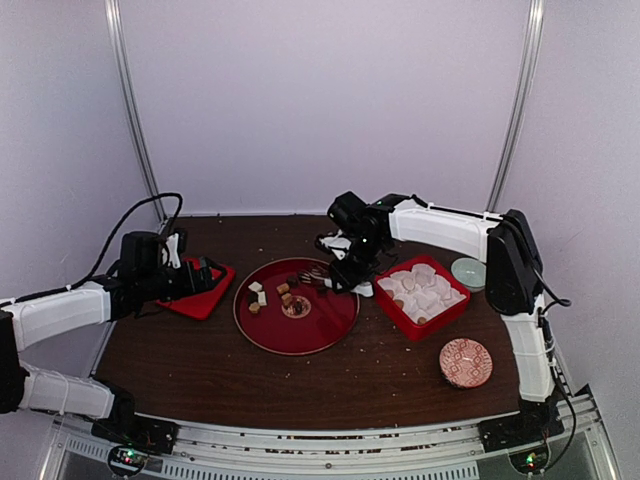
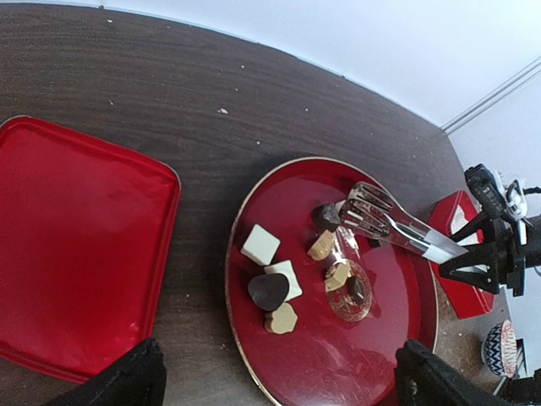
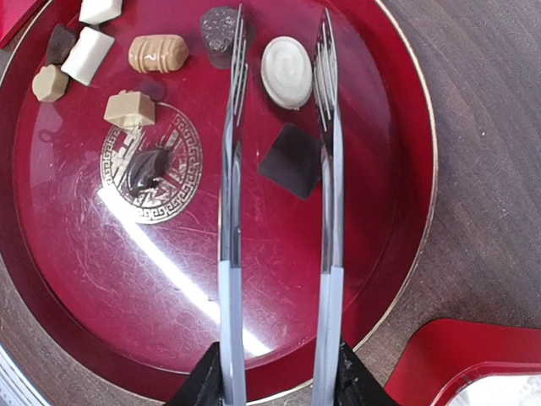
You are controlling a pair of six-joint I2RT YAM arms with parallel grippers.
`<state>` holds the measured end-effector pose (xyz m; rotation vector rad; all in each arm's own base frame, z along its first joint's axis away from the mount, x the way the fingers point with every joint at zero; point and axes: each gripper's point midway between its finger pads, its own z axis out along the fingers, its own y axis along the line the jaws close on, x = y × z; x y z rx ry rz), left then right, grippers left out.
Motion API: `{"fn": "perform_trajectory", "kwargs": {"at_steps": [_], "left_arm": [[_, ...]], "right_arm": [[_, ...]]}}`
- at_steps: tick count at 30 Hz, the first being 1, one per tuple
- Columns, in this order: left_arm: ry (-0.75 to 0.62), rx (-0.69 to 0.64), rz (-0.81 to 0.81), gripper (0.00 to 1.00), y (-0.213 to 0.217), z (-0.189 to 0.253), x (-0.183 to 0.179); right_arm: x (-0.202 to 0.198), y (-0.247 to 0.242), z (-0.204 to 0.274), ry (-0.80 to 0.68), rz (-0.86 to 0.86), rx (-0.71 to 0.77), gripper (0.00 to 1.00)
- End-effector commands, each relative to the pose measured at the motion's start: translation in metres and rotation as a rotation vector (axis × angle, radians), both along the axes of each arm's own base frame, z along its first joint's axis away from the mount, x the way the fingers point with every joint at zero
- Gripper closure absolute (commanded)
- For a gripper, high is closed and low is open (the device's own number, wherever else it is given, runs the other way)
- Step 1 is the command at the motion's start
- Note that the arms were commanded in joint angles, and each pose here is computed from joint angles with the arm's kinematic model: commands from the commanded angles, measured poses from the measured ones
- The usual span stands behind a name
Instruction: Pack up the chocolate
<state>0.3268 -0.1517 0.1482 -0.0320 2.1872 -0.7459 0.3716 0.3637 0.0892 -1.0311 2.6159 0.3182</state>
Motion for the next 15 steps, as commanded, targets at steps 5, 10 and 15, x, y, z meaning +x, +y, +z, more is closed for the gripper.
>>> {"fn": "perform_trajectory", "kwargs": {"at_steps": [5,10,15], "left_arm": [[-0.05,-0.014,-0.014,0.03,-0.005,0.012,0.006],[-0.051,-0.016,-0.012,0.03,-0.005,0.014,0.006],[-0.058,-0.015,-0.006,0.03,-0.003,0.016,0.003]], "right_arm": [[-0.008,0.002,0.014,-0.003,0.033,0.001,0.71],[-0.011,0.001,0.039,-0.05,0.027,0.042,0.74],[-0.018,-0.001,0.064,-0.092,0.019,0.108,0.76]]}}
